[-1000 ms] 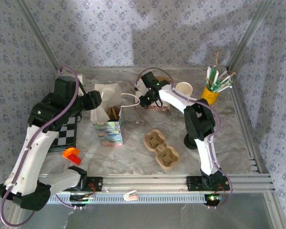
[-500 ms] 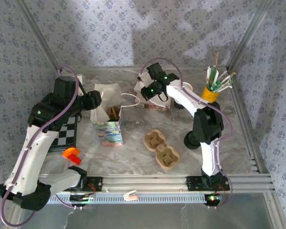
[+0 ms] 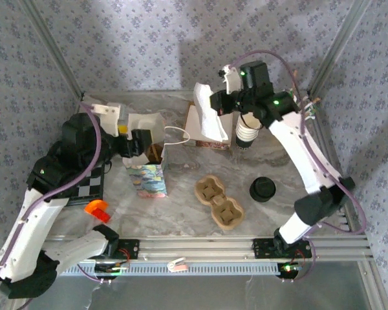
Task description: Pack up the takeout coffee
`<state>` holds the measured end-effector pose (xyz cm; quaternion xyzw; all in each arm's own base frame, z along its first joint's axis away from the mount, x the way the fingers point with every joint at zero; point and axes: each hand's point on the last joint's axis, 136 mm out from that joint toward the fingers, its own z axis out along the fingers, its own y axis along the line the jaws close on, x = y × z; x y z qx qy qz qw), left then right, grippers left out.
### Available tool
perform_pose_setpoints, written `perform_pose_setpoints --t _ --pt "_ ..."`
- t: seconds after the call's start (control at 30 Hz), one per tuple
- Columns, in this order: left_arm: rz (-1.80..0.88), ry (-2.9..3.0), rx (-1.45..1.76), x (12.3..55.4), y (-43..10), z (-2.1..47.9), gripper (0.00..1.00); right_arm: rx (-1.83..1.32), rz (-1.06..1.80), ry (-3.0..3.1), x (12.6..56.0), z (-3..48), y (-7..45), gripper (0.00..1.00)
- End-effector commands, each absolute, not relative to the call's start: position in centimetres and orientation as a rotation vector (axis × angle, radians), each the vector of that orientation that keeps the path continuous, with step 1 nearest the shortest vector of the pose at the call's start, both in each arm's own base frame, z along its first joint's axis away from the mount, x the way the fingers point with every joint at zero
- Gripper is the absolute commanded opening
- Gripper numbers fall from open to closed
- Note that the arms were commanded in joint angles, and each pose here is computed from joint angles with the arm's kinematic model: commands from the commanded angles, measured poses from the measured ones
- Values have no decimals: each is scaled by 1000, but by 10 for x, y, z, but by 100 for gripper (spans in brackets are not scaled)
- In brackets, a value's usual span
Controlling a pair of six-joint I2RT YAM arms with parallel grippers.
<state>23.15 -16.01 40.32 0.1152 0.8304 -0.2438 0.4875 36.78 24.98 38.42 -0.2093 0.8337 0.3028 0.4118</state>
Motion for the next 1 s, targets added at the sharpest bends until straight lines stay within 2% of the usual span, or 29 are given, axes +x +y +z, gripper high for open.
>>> perform_pose_setpoints --t 0.0,0.13,0.43,0.63,0.97 --pt "-598 1850 510 229 -194 425 91 -533 902 2066 327 422 247 0" --pt "-620 1701 692 226 -235 435 100 -576 995 2004 297 450 246 0" --pt "-574 1300 863 232 -286 454 100 -678 1179 1876 245 498 249 0" --pt "-522 1144 904 233 -306 456 100 -709 1262 1832 231 513 260 0" --pt "-374 990 745 255 -310 483 100 -713 1414 1790 223 524 285 0"
